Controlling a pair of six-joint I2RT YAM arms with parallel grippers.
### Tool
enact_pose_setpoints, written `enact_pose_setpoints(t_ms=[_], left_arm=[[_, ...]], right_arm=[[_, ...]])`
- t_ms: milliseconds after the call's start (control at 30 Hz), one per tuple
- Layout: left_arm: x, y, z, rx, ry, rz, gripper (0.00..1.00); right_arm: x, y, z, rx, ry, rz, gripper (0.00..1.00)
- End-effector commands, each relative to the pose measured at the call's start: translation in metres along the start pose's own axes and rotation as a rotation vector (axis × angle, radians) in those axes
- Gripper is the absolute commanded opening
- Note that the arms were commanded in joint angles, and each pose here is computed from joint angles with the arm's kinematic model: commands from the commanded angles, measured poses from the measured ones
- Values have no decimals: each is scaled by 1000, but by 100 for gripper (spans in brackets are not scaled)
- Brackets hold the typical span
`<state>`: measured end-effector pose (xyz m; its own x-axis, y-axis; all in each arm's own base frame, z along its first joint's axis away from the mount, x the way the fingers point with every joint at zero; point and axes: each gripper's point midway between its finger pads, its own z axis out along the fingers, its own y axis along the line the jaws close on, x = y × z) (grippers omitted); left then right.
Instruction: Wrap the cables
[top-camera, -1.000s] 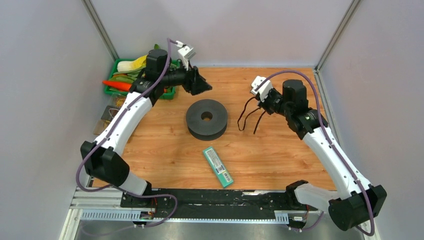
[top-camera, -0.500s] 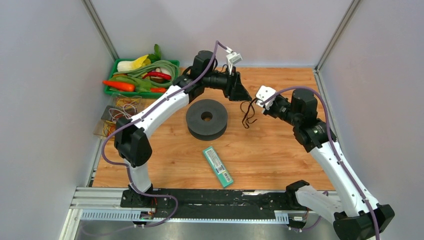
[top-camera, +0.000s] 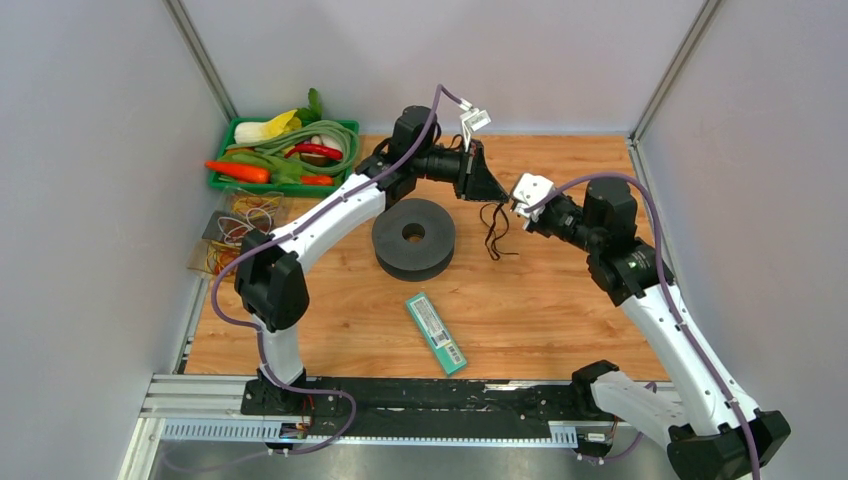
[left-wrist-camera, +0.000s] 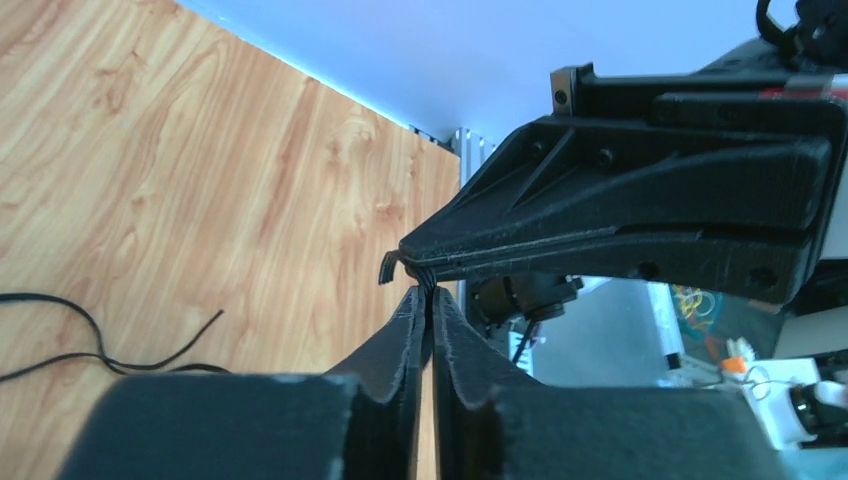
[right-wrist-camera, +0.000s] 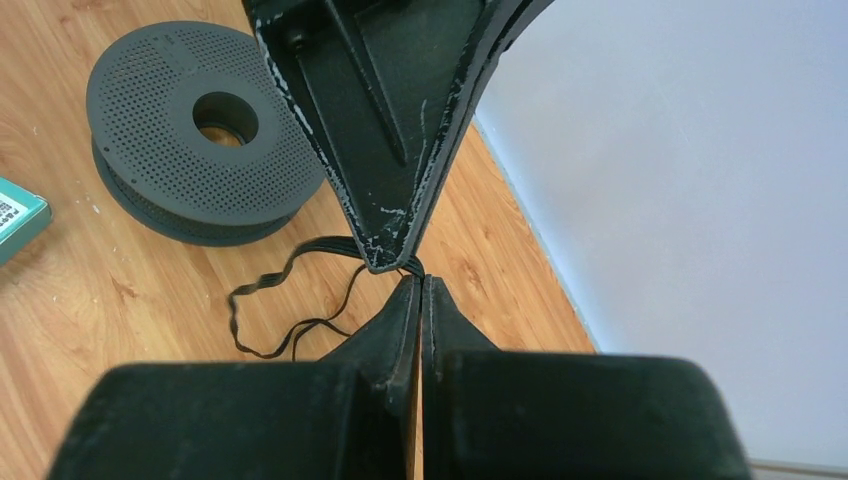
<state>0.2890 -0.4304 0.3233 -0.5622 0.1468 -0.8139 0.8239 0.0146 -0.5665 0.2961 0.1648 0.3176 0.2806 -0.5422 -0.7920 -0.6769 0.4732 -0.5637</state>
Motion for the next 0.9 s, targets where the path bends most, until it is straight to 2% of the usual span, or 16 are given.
enact_pose_setpoints(t_ms=[0, 67, 167, 367, 400, 433, 467, 500, 533, 667, 867], left_arm=[[-9, -17, -1, 61, -30, 62, 0], [-14, -22, -4, 70, -58, 88, 0], [-21, -25, -13, 67, -95, 106, 0], [-26, -22, -27, 55, -125, 99, 0], [-27, -22, -29, 57, -134, 99, 0], [-30, -23, -31, 61, -145, 97, 0], [-31, -23, -32, 61, -153, 94, 0], [-33, -24, -34, 61, -156, 94, 0], [-35, -25, -36, 61, -160, 99, 0], [-40, -22, -48, 48, -187, 108, 0], [-49, -38, -57, 96, -243, 103, 0]], right_arm=[[-23, -7, 4, 14, -86, 39, 1], [-22, -7, 5, 13, -79, 66, 6], [-16, -5, 7, 13, -63, 95, 22], [-11, -4, 7, 23, -47, 137, 21], [-12, -4, 7, 25, -48, 147, 27], [-12, -5, 7, 32, -47, 158, 42], [-12, -7, 7, 42, -42, 173, 68], [-11, -8, 6, 50, -35, 185, 84], [-12, -10, 5, 57, -32, 191, 90], [-18, -16, -6, 65, -27, 230, 97], [-54, -9, -9, 12, -171, 376, 100]])
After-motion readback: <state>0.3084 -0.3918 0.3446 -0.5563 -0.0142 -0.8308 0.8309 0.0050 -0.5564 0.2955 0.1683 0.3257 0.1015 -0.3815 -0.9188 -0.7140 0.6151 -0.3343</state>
